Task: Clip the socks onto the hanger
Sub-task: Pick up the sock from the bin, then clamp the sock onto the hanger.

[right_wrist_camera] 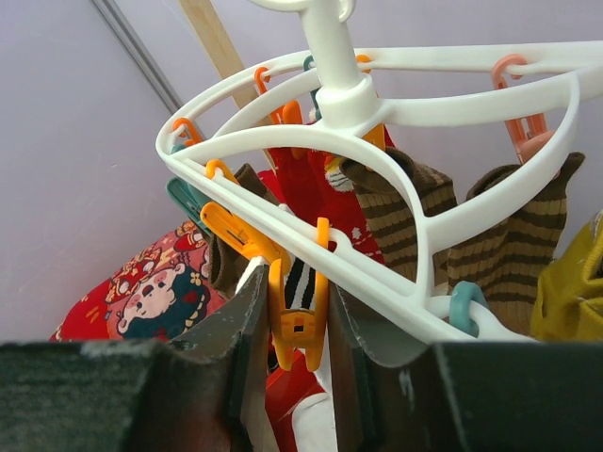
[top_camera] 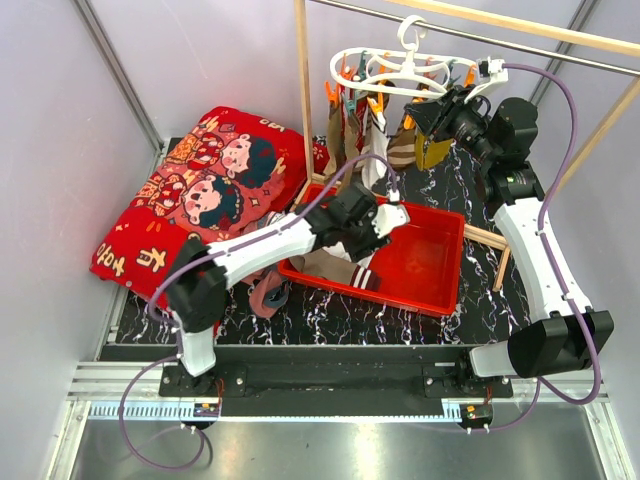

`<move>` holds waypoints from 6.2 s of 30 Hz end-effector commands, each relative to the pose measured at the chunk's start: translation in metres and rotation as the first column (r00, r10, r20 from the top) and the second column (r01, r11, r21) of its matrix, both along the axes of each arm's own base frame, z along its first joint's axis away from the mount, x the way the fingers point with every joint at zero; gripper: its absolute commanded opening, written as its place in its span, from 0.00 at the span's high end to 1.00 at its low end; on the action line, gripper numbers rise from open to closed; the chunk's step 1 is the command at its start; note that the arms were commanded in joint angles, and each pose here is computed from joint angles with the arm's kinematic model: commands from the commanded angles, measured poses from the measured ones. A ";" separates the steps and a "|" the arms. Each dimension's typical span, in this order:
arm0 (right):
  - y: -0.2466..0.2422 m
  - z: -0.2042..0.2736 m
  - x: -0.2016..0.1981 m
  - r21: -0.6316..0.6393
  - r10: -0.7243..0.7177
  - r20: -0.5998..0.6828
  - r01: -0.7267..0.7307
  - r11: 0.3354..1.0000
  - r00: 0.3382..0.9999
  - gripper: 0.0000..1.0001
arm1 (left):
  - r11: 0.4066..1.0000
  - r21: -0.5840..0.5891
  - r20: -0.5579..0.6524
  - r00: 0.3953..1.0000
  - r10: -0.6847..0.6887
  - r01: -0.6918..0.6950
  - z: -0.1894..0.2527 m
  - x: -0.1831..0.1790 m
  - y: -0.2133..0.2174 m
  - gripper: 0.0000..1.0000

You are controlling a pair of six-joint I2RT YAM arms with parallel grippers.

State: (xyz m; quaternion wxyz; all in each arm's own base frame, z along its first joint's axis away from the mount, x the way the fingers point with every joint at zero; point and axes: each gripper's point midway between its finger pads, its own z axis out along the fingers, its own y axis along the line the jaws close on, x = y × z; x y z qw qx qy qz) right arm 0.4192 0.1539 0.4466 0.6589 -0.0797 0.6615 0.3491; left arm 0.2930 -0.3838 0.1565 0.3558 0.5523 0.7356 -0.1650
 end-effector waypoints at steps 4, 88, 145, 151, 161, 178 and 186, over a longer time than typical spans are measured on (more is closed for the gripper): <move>0.006 0.001 -0.011 -0.001 0.024 -0.008 -0.024 1.000 1.000 1.00 | 0.996 0.093 -0.080 0.997 0.007 0.001 -0.029 -0.002 -0.024 0.51; 0.001 0.007 -0.023 -0.028 0.011 0.015 -0.010 1.000 1.000 1.00 | 0.711 -0.624 -0.014 0.915 0.403 -0.322 0.233 0.061 -0.017 1.00; -0.005 -0.008 0.005 0.081 -0.153 -0.113 0.163 0.983 0.982 1.00 | 0.422 -0.815 -0.242 0.894 0.377 -0.398 0.296 0.070 -0.030 1.00; -0.002 -0.005 0.006 0.084 -0.146 -0.112 0.156 0.984 0.983 1.00 | 0.429 -0.810 -0.242 0.895 0.376 -0.399 0.293 0.071 -0.033 1.00; 0.004 -0.003 0.006 0.093 -0.133 -0.113 0.143 0.985 0.985 1.00 | 0.443 -0.801 -0.235 0.892 0.387 -0.403 0.288 0.075 -0.036 1.00; 0.003 -0.019 0.009 0.074 -0.155 -0.141 0.166 0.983 0.978 1.00 | 0.431 -0.813 -0.214 0.889 0.405 -0.392 0.300 0.076 -0.034 1.00; -0.001 -0.023 0.010 0.060 -0.184 -0.139 0.194 0.979 0.973 1.00 | 0.427 -0.814 -0.207 0.885 0.418 -0.393 0.301 0.077 -0.031 1.00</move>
